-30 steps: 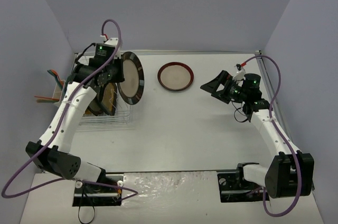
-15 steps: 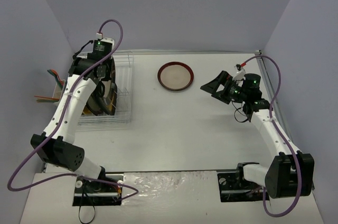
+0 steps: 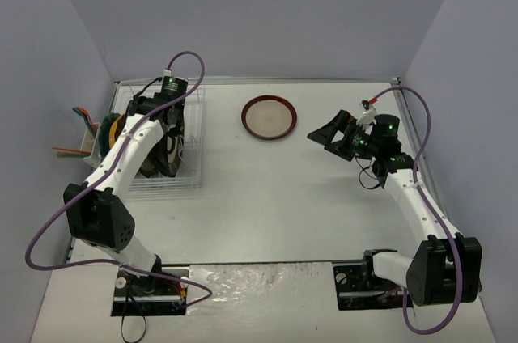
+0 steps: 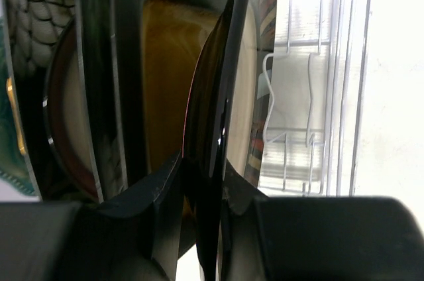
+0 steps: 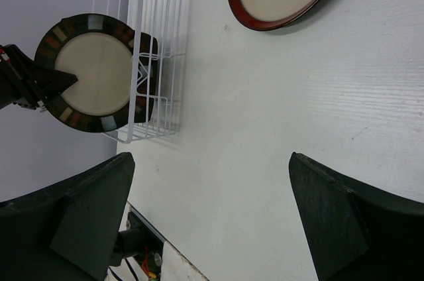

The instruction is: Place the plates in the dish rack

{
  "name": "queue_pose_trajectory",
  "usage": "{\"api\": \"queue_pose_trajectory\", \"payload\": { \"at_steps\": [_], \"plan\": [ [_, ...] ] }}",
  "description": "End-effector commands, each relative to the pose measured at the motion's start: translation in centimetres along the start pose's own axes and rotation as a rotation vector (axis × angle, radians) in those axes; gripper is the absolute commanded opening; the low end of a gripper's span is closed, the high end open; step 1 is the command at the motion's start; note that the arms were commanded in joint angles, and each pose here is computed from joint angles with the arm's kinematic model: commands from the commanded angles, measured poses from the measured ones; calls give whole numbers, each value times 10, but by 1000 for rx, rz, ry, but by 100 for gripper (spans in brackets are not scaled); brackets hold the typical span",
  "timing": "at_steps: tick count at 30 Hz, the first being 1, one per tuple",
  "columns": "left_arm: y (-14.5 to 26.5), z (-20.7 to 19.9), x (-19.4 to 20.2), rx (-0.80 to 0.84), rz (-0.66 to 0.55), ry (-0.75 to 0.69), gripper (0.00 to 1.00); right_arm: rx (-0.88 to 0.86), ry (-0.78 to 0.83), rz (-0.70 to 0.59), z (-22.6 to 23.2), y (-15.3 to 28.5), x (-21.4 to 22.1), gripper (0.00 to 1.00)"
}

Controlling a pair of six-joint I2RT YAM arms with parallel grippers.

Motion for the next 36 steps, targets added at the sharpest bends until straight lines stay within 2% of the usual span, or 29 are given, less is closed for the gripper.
{"api": "queue_pose_trajectory", "payload": {
  "at_steps": [1, 5, 6, 14, 18, 24, 29, 36],
  "plan": [
    [8, 10, -36, -31, -158, 104, 5, -26, 60, -52, 8, 4, -13, 100],
    [6, 14, -32, -37, -148, 112, 19, -12, 50, -39, 1, -1, -10, 100],
    [5, 16, -31, -40, -145, 116, 25, -5, 45, -32, -2, -3, -9, 100],
    [13, 19, -30, -15, -152, 125, 38, 27, 46, -26, -13, -12, -10, 100],
    [27, 20, -37, 19, -188, 140, 44, 51, 45, -29, -19, -19, -13, 100],
    [61, 16, -54, 116, -269, 194, 60, 145, 59, -53, -40, -38, -29, 99],
    [93, 17, -66, 192, -329, 234, 68, 219, 51, -56, -60, -69, -44, 98],
    [128, 17, -52, 293, -363, 282, 83, 221, 66, -19, -79, -129, -53, 95]
  ]
}}
Point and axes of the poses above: each gripper's point midway between its finger pads, its own y axis back along the fingers, its own z axis along the line the jaws close on, x = y × z, the point moved 1 cm from there along y, back along the fingers, and after that the axes turned 6 degrees about y, right-handed, at the moved point
